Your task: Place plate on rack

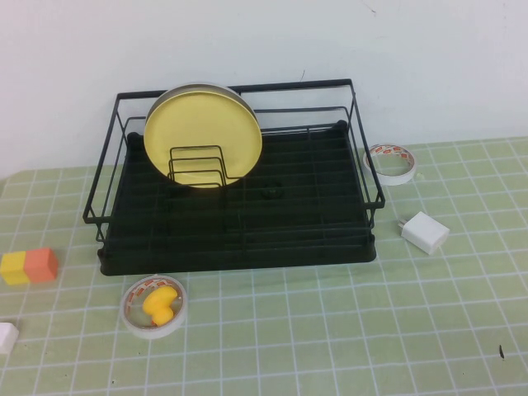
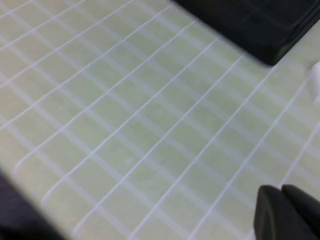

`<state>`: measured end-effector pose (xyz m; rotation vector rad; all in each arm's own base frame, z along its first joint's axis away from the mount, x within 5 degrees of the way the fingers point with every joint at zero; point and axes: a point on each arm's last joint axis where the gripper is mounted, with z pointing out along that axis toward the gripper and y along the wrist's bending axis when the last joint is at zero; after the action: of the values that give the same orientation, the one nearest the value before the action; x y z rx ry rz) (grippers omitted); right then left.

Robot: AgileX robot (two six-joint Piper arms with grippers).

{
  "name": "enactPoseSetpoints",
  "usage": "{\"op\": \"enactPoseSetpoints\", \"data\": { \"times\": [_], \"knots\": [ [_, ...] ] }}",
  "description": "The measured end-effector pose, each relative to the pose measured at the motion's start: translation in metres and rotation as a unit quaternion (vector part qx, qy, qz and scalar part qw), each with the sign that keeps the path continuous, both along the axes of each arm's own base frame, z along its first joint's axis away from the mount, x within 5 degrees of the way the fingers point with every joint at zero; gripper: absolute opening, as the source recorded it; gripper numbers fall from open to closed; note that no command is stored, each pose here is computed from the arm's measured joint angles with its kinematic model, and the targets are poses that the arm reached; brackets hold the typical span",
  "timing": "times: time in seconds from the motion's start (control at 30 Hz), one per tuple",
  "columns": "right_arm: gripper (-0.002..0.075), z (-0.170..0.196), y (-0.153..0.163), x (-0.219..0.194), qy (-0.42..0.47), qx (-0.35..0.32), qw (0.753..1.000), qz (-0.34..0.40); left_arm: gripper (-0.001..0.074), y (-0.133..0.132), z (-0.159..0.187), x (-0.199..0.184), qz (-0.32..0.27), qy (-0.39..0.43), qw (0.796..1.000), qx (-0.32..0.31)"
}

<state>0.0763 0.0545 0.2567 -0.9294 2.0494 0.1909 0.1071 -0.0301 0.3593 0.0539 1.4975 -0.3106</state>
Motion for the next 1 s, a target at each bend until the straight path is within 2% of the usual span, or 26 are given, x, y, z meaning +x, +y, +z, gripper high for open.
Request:
{"op": "enactPoseSetpoints", "data": {
  "times": [0.23, 0.63, 0.8, 1.0],
  "knots": [
    [0.0001, -0.013, -0.001, -0.008, 0.068, -0.009, 0.998, -0.004, -0.0002, 0.012, -0.037, -0.014, 0.023, 0.017, 1.0, 0.005],
    [0.0001, -0.014, -0.002, -0.009, 0.077, -0.011, 0.997, -0.004, -0.0001, 0.016, -0.091, -0.015, 0.043, 0.079, 0.995, 0.037],
    [0.0001, -0.014, -0.002, -0.009, 0.077, -0.011, 0.997, -0.004, -0.0001, 0.026, -0.105, -0.028, 0.061, 0.059, 0.996, 0.024],
    [0.0001, -0.014, -0.002, -0.009, 0.077, -0.011, 0.997, -0.005, -0.0001, 0.044, -0.11, -0.05, 0.141, -0.003, 0.99, -0.009]
  ]
}}
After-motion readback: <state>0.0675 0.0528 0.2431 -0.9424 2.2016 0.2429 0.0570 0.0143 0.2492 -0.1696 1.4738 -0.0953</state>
